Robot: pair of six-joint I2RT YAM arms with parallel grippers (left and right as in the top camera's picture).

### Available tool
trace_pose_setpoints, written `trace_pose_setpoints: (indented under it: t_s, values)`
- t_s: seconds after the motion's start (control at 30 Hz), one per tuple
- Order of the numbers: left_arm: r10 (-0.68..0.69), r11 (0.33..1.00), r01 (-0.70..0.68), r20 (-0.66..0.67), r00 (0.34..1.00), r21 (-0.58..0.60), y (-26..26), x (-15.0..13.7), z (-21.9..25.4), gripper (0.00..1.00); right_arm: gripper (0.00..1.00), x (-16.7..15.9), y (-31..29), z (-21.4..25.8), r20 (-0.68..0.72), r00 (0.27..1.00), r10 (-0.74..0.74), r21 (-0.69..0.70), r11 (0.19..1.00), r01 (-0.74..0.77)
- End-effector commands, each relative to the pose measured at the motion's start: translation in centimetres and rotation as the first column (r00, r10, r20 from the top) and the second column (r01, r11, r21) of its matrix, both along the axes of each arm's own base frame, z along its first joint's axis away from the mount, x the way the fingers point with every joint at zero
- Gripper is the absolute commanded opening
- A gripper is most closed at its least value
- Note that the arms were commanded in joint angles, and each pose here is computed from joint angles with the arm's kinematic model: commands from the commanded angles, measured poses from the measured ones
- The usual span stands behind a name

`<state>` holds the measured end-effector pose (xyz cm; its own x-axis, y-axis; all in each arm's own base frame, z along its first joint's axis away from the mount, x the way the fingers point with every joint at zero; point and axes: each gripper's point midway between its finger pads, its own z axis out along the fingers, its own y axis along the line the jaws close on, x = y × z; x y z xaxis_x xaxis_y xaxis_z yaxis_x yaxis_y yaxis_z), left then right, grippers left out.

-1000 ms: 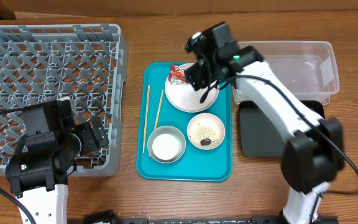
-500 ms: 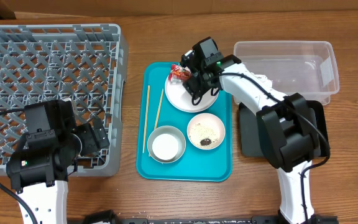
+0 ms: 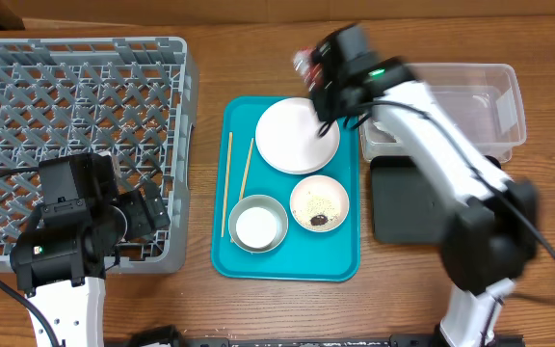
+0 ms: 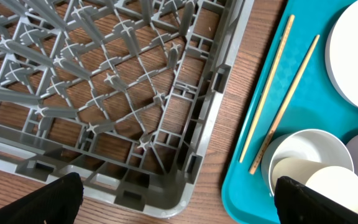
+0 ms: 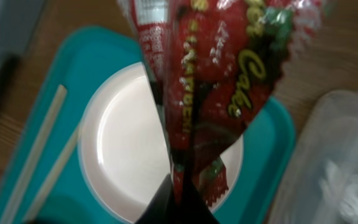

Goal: Sort waste into correct bins and load items into the dishwasher
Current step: 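Grasp the red wrapper from the plate with the right gripper, drop it in the bin, then grasp the small rice bowl with the right gripper and lift it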

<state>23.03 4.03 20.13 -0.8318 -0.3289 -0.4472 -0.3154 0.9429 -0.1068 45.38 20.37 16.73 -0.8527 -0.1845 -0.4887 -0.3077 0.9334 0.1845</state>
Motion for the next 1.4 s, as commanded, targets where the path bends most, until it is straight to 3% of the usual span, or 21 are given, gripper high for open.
trace_pose_setpoints:
  t_s: [0.0,0.03,0.1,0.17,0.27,0.3,0.37,0.4,0.47,0.57,0.67,0.7,0.83,0.93,1.1,1.37]
  values:
    - [-0.001,1.0,0.001,0.024,1.0,-0.001,0.0,0.4,0.8,1.0,0.04,0.5,-7.9,4.1,-0.137,0.865,-0.482,0.164,0.851,0.5]
    - [-0.001,1.0,0.001,0.024,1.0,-0.001,0.0,0.5,0.8,1.0,0.04,0.2,-9.5,3.7,-0.187,0.815,-0.549,0.159,0.802,0.576]
    - [-0.001,1.0,0.001,0.024,1.0,-0.001,0.0,0.5,0.8,1.0,0.04,-1.2,-13.9,1.2,-0.324,0.632,-0.704,0.103,0.638,0.763]
    - [-0.001,1.0,0.001,0.024,1.0,-0.001,0.0,0.5,0.8,1.0,0.04,-2.0,-15.4,-0.4,-0.364,0.577,-0.731,0.065,0.598,0.799]
    - [-0.001,1.0,0.001,0.026,1.0,-0.001,0.1,0.5,0.8,1.0,0.06,-2.6,-16.2,-2.2,-0.385,0.551,-0.74,0.036,0.585,0.81]
    - [-0.001,1.0,0.001,0.03,1.0,0.0,0.1,0.6,0.8,1.0,0.22,-2.5,-16.2,-2.5,-0.381,0.556,-0.739,0.04,0.587,0.808]
    - [-0.001,1.0,0.001,0.03,1.0,0.0,0.1,0.6,0.9,1.0,0.36,-2.1,-15.9,-2.0,-0.362,0.608,-0.707,0.063,0.632,0.773]
    - [-0.001,1.0,0.001,0.029,1.0,0.0,0.1,0.6,0.8,1.0,0.52,-1.6,-15.4,-0.8,-0.328,0.687,-0.648,0.097,0.7,0.707]
    - [-0.002,1.0,0.002,0.03,1.0,0.0,0.1,0.6,0.9,1.0,0.59,-1.4,-15.3,1.5,-0.263,0.746,-0.612,0.128,0.744,0.655]
    - [-0.001,1.0,0.001,0.03,1.0,0.0,0.1,0.6,0.9,1.0,0.59,-2.5,-15.4,5.1,-0.183,0.795,-0.579,0.166,0.779,0.605]
    - [-0.001,1.0,0.001,0.029,1.0,0.0,0.1,0.5,0.8,1.0,0.6,-7.3,-15.4,9.0,-0.135,0.839,-0.527,0.152,0.826,0.543]
    - [-0.001,1.0,0.001,0.03,1.0,0.0,0.1,0.6,0.9,1.0,0.6,-9.4,-14.8,9.4,-0.126,0.86,-0.495,0.145,0.848,0.51]
    - [-0.001,1.0,0.001,0.032,1.0,0.0,0.1,0.6,0.9,1.0,0.6,-13.1,-11.6,9.1,-0.082,0.93,-0.358,0.135,0.921,0.366]
    - [-0.001,1.0,0.001,0.031,1.0,0.0,0.1,0.6,0.9,1.0,0.63,-16.1,-6.8,7.2,-0.048,0.991,-0.122,0.096,0.987,0.126]
    - [-0.001,1.0,0.001,0.03,1.0,-0.001,0.1,0.6,0.9,1.0,0.6,-19.0,-0.6,2.4,-0.111,0.99,0.091,0.062,0.994,-0.085]
    - [-0.001,1.0,0.001,0.029,1.0,-0.001,0.1,0.6,0.8,1.0,0.41,-20.8,3.8,-6.2,-0.241,0.95,0.197,-0.063,0.974,-0.218]
